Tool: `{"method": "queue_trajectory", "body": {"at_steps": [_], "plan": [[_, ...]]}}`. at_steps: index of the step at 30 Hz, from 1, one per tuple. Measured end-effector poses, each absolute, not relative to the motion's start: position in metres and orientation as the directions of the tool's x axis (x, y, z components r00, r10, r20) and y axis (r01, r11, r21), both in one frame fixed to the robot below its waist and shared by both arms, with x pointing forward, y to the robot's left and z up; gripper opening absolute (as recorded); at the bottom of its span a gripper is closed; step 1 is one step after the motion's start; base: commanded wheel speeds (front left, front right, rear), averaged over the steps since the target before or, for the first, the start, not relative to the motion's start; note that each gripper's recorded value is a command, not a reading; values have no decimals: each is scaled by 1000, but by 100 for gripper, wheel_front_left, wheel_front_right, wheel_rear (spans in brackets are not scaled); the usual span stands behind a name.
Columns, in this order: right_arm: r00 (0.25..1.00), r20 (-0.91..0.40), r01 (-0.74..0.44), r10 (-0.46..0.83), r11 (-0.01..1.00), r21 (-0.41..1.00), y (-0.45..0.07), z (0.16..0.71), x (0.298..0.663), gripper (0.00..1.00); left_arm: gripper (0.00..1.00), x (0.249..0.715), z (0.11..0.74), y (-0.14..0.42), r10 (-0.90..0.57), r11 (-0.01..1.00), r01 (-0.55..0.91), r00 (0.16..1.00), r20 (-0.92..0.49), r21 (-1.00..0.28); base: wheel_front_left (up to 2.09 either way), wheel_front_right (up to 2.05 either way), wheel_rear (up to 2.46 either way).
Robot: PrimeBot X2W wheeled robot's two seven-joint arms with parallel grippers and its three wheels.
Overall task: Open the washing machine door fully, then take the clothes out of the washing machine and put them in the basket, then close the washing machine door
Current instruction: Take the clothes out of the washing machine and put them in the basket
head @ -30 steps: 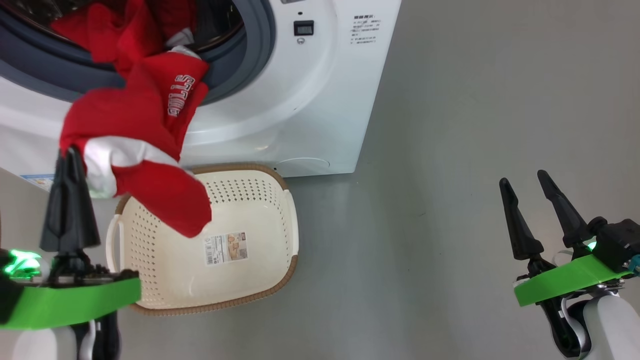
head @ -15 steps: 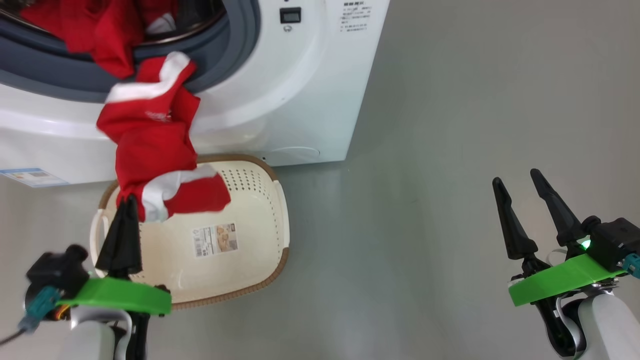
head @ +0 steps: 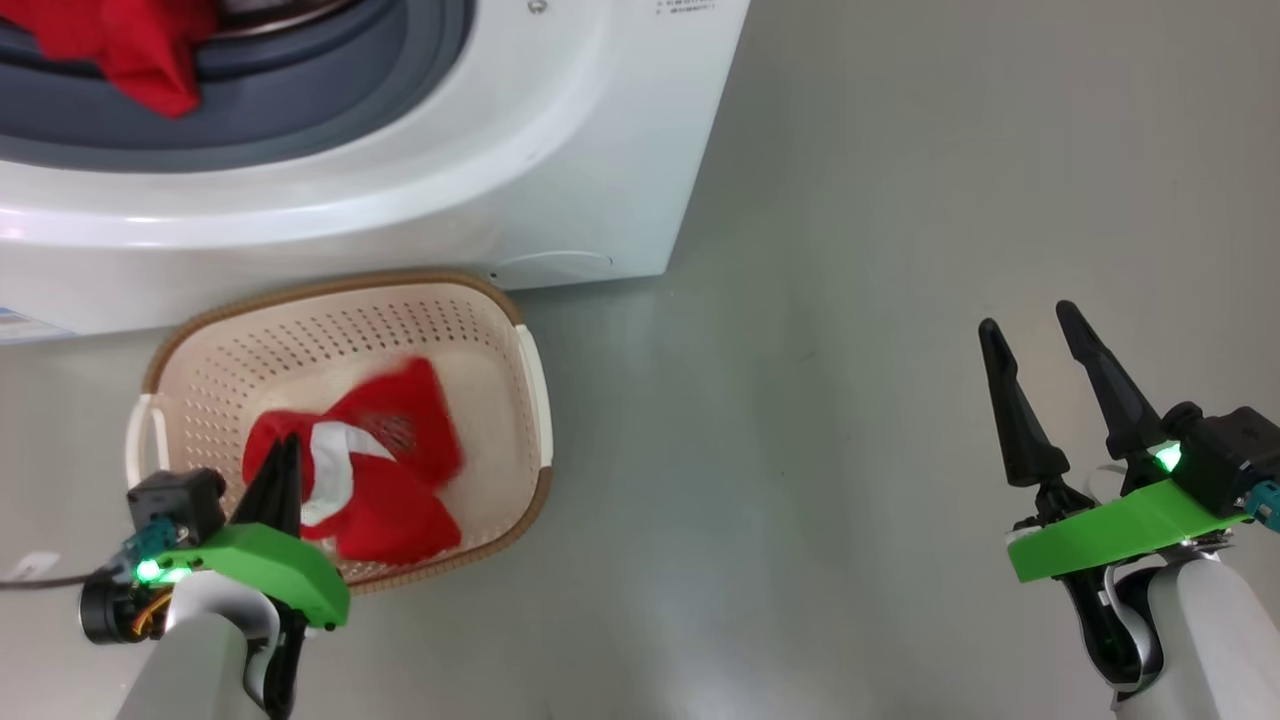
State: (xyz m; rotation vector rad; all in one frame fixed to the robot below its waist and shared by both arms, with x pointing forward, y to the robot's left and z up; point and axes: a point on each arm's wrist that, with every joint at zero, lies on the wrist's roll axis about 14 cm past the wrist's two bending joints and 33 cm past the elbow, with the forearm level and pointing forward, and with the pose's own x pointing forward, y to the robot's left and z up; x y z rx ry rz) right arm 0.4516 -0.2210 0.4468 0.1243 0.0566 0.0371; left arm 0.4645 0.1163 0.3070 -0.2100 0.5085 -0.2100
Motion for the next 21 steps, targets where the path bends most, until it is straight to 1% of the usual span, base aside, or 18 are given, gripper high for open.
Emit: {"method": "queue_trajectory", "body": {"at_steps": [7,21], "plan": [[997,-76,-22,32,992,126,-222,435,457,100,0,470,275,113,-262,961,164,792,-552,-220,0,0,0],[993,-106,-29,42,992,121,-218,414,472,100,0,480,227,117,-258,966,192,697,-669,-173,0,0,0]]}}
